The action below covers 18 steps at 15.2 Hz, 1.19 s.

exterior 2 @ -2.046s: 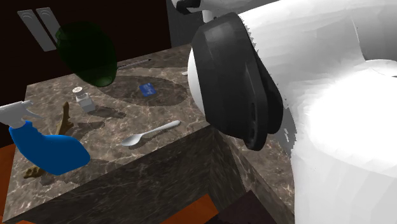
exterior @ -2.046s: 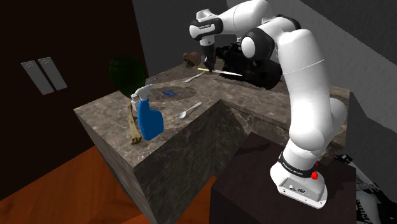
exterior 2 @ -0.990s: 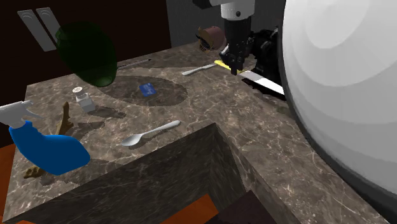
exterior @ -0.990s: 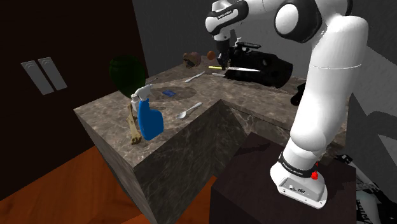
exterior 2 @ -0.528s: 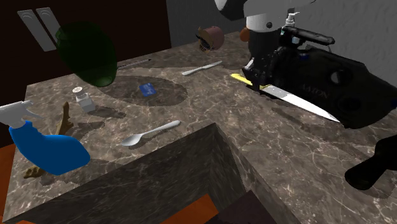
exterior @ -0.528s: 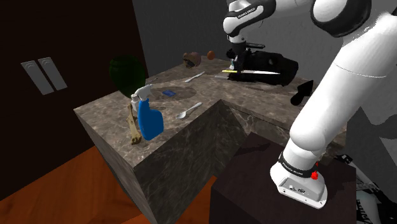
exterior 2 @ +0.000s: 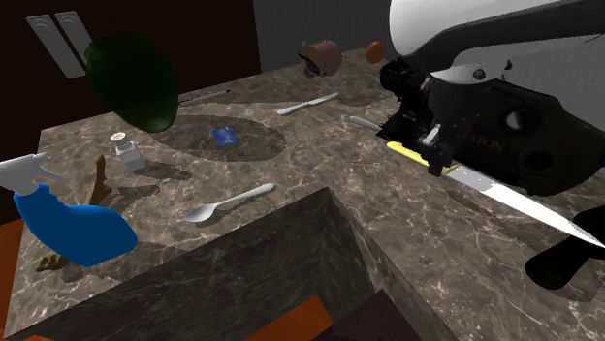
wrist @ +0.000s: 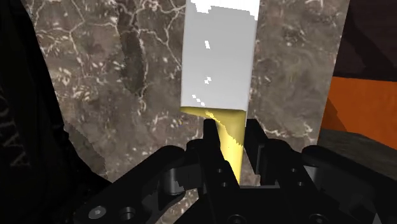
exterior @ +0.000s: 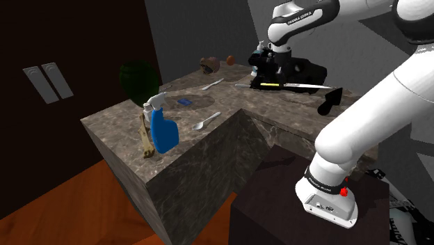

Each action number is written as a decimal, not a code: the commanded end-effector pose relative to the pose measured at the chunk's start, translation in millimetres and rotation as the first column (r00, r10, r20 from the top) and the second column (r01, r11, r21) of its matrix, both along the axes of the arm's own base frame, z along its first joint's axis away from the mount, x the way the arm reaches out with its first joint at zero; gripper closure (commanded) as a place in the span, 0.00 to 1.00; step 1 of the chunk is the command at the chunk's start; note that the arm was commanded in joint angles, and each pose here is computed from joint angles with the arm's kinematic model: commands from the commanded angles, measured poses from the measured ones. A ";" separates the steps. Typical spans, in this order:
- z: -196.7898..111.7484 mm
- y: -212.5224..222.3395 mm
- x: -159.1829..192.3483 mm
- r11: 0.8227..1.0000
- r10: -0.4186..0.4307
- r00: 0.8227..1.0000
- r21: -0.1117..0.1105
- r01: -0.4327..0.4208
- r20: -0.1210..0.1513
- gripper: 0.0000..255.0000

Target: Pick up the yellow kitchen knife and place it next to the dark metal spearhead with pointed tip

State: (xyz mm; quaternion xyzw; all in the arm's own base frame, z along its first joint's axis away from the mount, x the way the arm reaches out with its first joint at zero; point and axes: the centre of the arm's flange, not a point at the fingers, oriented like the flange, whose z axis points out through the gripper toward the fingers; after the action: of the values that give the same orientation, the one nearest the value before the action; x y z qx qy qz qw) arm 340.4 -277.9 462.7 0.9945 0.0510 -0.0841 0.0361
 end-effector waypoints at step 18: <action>1.1 1.0 -253.3 1.000 0.001 1.000 0.000 -0.001 0.000 1.00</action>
State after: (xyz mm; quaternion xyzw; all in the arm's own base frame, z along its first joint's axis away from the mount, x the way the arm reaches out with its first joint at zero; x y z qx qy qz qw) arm 104.0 -279.5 465.4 0.9945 0.0509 -0.0837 0.0361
